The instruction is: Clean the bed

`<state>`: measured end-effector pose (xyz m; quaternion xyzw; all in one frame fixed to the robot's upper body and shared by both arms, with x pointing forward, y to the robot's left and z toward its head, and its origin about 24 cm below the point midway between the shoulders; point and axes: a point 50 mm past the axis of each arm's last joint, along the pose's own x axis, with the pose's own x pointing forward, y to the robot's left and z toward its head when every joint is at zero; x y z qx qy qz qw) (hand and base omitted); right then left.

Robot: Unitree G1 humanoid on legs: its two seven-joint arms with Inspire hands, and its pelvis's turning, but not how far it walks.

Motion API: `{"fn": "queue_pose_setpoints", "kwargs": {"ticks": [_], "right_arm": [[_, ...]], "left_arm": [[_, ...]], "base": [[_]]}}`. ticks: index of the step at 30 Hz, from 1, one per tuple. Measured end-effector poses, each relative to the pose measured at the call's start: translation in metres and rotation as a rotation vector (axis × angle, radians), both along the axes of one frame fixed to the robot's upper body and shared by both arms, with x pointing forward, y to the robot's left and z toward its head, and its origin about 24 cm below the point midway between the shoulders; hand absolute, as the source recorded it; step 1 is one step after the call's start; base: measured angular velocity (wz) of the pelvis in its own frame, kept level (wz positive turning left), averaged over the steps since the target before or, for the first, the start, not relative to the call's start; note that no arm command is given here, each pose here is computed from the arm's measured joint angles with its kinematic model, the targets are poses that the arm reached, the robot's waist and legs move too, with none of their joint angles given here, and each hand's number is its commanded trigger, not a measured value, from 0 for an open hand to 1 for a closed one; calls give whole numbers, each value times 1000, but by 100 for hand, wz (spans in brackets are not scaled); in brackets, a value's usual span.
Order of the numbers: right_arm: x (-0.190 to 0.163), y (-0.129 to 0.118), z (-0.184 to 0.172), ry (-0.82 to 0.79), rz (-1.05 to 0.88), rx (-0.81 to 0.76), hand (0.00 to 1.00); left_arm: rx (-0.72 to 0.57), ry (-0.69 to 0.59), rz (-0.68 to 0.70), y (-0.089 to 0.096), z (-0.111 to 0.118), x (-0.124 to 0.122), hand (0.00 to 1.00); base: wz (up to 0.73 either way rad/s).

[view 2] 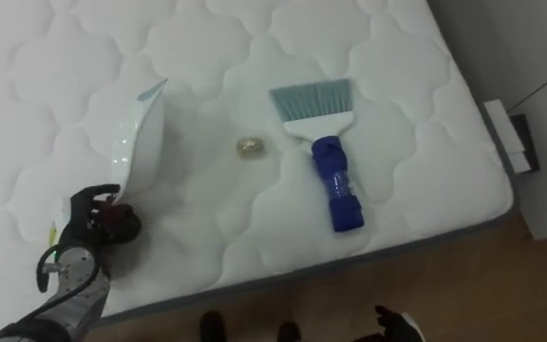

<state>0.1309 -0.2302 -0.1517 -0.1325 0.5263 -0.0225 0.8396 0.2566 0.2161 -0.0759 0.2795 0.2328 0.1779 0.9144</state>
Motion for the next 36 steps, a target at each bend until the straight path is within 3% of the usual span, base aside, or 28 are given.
{"fn": "queue_pose_setpoints", "kwargs": {"ticks": [13, 24, 29, 36], "right_arm": [[-1, -2, 0, -9, -13, -3, 0], [-3, -11, 2, 0, 6, -42, 0], [1, -22, 6, -17, -22, -60, 0], [5, -35, 12, -61, -161, -34, 0]], "left_arm": [[231, -34, -105, 7, 6, -1, 100], [655, -45, -272, 28, 14, -7, 100], [775, -66, -331, 33, 21, -2, 100], [966, -84, -414, 56, 34, -3, 100]], "base": [[1], [0], [1], [-2]]}}
